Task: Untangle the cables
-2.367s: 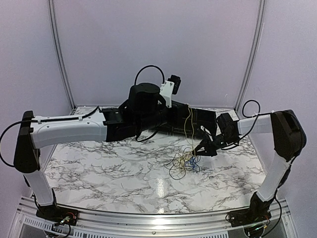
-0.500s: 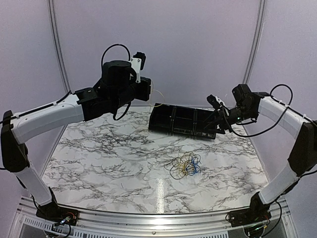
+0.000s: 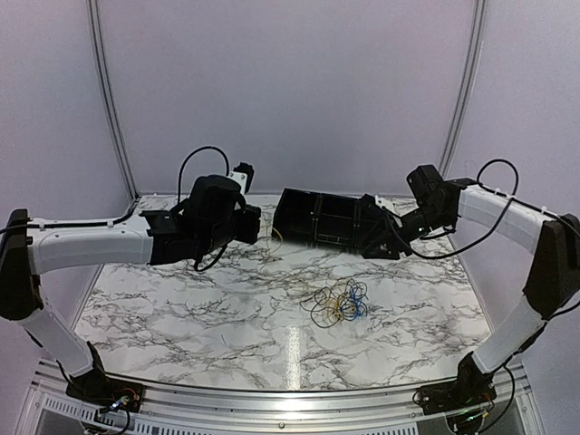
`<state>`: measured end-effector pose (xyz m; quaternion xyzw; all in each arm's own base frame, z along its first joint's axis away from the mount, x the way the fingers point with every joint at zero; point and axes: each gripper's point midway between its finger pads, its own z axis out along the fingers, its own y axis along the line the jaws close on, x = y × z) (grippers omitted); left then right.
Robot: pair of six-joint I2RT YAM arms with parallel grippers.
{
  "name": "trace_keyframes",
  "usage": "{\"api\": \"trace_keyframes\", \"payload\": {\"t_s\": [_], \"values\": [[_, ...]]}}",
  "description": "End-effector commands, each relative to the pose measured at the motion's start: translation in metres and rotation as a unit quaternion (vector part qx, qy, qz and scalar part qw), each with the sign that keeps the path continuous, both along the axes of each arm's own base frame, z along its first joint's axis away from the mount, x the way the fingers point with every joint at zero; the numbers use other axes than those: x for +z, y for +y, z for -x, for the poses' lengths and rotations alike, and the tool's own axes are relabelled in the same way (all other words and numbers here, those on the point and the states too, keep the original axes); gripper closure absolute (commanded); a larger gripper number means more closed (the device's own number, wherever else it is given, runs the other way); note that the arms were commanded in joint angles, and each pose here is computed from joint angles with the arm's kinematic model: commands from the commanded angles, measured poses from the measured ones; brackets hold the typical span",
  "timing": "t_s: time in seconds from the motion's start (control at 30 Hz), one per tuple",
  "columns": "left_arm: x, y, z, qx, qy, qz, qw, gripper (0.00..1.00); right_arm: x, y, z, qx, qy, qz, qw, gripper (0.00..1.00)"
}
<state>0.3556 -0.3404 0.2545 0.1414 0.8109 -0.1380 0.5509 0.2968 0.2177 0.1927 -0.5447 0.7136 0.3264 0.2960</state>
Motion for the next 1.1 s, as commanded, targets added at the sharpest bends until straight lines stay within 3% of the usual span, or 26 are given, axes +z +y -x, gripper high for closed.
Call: {"api": "trace_keyframes", "payload": {"t_s": [0.0,0.13,0.37,0.6,0.83,0.93,1.07], "values": [[-0.021,0.033,0.013,0.041,0.016,0.02,0.999,1.0,-0.018,0.021,-0.005,0.019,-0.007,0.028,0.999,0.54],[-0.05,0.051,0.025,0.058,0.038,0.02,0.997,1.0,-0.032,0.048,-0.003,0.055,-0.01,0.049,0.997,0.55],[-0.062,0.059,0.029,0.067,0.045,0.025,0.996,1.0,-0.052,0.097,0.004,0.11,-0.028,0.072,0.991,0.56],[-0.073,0.059,0.036,0.058,0.066,0.027,0.996,1.0,-0.065,0.137,-0.02,0.075,0.029,0.056,0.995,0.62],[-0.055,0.077,0.069,0.035,0.083,0.074,0.993,0.56,-0.075,0.181,-0.042,0.036,0.071,0.036,0.996,0.63],[-0.045,0.099,0.08,0.048,0.063,0.093,0.992,0.47,-0.084,0.197,-0.045,0.032,0.086,0.033,0.995,0.62],[-0.063,0.117,0.085,0.066,0.069,0.079,0.992,0.44,-0.102,0.213,-0.05,0.026,0.106,0.036,0.993,0.6]]}}
